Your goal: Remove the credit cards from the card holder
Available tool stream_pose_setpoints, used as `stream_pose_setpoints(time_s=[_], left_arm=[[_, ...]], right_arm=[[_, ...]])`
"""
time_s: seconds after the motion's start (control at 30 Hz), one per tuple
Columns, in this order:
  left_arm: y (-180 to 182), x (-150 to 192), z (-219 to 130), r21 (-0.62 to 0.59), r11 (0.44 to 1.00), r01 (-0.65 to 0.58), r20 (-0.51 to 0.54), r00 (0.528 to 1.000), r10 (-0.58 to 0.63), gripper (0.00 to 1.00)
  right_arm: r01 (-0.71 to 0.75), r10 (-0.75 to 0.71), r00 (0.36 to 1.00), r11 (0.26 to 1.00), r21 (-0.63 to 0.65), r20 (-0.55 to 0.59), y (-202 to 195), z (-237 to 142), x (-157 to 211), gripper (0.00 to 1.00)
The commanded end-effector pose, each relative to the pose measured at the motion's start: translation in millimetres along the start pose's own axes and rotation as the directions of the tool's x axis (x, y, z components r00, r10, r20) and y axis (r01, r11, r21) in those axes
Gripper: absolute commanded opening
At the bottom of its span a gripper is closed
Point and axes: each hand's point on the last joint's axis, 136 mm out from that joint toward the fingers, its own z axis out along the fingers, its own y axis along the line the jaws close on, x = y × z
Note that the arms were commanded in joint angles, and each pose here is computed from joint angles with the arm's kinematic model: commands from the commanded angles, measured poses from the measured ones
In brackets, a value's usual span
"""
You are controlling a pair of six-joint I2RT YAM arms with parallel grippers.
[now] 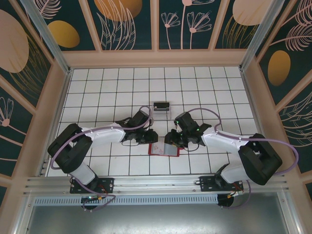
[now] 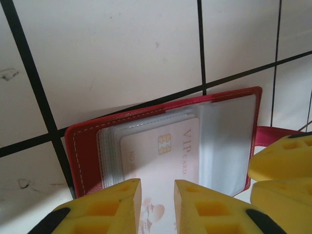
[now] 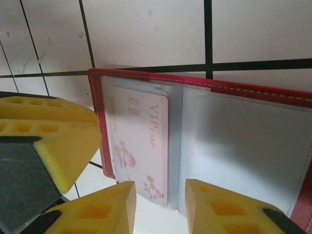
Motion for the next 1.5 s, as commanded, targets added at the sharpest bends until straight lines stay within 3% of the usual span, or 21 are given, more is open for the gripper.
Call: stream_pose_setpoints(time_s=[0.0,1.47], left_arm=[[12.0,6.8,2.8,-0.050,0.998,0.027,-0.019,0.999,-0.028,0.26],[29.8,15.8,11.4,-0.111,0.993,0.035,-0.054,0.998,-0.041,0.25]], right_arm=[[0.025,-0.026,1.000,0.999,-0.030,-0.006,1.8,4.2,-1.4,0.33],[0.014,-0.013,0.997,1.000,0.006,-0.082,-9.4,33.4,1.0,0.25]])
